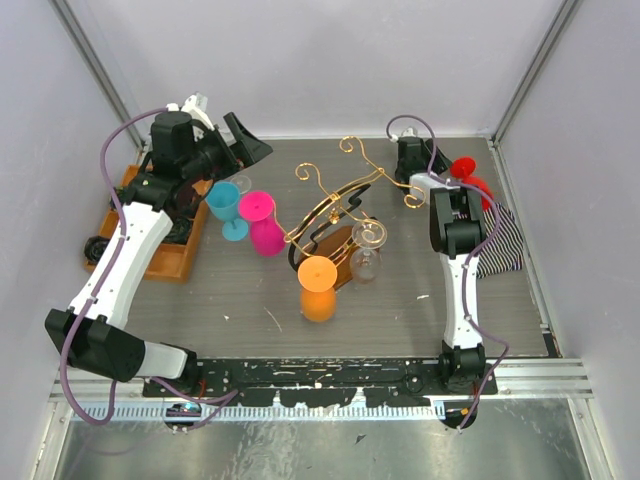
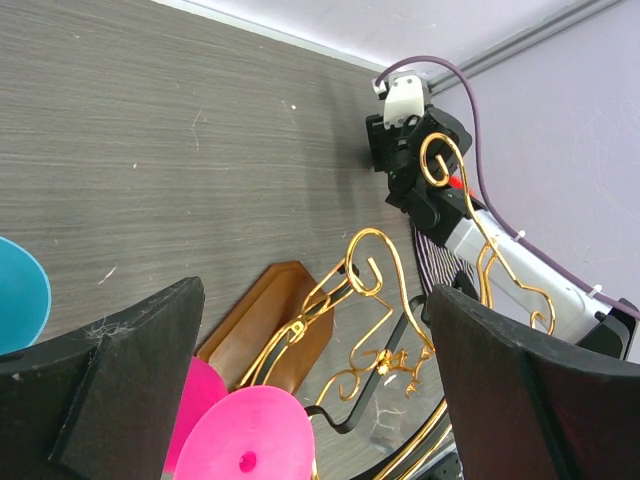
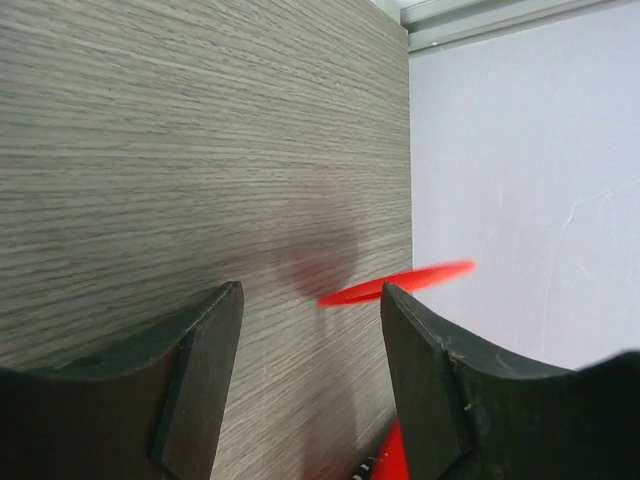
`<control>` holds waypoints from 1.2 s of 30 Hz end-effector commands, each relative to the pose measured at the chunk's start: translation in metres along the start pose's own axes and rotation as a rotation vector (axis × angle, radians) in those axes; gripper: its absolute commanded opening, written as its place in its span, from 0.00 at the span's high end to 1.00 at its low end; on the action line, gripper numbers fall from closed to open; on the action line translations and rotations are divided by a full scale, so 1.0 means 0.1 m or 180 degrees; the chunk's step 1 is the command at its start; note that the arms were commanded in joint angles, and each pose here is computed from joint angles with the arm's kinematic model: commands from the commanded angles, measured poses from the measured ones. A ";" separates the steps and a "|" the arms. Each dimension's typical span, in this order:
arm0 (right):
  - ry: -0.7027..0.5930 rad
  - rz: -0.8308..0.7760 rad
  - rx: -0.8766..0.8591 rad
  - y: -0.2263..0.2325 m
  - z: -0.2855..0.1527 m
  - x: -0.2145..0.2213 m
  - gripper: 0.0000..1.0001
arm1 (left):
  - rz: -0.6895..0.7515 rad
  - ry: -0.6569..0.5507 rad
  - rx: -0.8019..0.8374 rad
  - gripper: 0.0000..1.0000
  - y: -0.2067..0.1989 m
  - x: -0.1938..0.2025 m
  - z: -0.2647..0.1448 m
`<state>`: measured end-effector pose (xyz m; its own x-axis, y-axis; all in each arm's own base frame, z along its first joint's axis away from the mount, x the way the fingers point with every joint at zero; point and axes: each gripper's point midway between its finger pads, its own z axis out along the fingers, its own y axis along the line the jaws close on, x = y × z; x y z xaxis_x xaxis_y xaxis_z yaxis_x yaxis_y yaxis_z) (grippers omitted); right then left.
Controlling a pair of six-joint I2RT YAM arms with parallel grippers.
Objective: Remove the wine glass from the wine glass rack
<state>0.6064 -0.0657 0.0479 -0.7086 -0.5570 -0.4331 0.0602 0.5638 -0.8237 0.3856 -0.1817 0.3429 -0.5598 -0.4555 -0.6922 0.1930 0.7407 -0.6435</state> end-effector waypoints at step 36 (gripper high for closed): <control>0.0373 0.4131 -0.1824 -1.51 -1.44 0.07 0.38 | 0.0027 -0.0212 0.0106 0.00 -0.13 -0.16 -0.30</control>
<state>0.5328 -0.0942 0.2152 -0.4786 0.2931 -0.8277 0.3633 0.9243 0.1172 0.3781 -0.1757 0.3562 -0.5399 -0.4721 -0.6969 0.2021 0.7310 -0.6518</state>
